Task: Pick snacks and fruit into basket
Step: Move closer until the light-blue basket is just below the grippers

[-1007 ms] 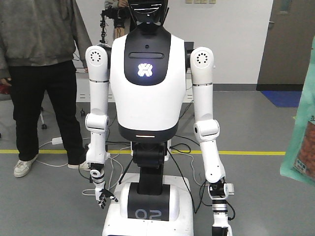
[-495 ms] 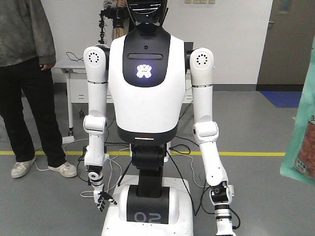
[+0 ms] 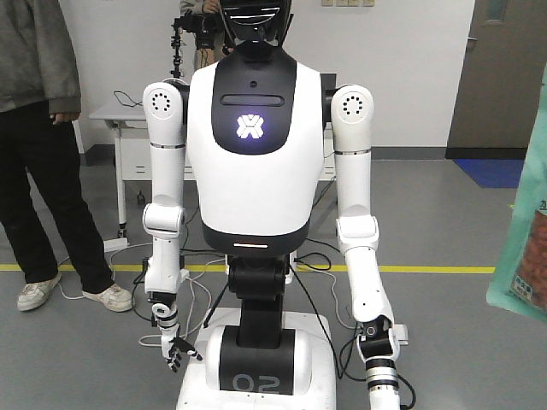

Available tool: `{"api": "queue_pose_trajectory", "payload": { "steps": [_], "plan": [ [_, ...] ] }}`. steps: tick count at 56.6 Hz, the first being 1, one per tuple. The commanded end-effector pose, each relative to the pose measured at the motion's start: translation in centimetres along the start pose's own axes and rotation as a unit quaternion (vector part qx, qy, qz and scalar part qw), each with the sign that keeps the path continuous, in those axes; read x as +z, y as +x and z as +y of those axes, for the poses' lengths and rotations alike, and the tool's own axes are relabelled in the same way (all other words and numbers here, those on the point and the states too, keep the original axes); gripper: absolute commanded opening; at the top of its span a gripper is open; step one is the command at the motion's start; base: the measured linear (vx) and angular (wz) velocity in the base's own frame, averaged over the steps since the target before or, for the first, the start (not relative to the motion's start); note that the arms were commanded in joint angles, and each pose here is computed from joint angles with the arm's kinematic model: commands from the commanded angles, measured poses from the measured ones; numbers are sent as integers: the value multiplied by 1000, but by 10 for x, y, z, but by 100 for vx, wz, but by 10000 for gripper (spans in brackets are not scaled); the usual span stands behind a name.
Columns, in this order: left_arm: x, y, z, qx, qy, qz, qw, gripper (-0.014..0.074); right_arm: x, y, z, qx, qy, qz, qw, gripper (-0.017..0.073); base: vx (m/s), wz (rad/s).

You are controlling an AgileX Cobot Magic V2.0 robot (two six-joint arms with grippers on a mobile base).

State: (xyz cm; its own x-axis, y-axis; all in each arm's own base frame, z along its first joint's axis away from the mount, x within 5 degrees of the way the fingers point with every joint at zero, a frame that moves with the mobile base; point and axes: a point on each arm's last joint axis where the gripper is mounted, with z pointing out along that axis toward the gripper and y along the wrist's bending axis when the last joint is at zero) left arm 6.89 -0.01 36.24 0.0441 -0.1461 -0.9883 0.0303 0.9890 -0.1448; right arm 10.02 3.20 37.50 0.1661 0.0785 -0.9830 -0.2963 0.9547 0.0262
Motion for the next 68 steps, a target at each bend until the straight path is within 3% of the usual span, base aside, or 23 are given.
{"api": "queue_pose_trajectory", "payload": {
  "steps": [1,68],
  "plan": [
    [-2,-19,-5,1,19,-59,998,3,0,-13,-2,-34,12,-21,999,-9,0,-1],
    [-2,-19,-5,1,19,-59,998,3,0,-13,-2,-34,12,-21,999,-9,4,2]
  ]
}}
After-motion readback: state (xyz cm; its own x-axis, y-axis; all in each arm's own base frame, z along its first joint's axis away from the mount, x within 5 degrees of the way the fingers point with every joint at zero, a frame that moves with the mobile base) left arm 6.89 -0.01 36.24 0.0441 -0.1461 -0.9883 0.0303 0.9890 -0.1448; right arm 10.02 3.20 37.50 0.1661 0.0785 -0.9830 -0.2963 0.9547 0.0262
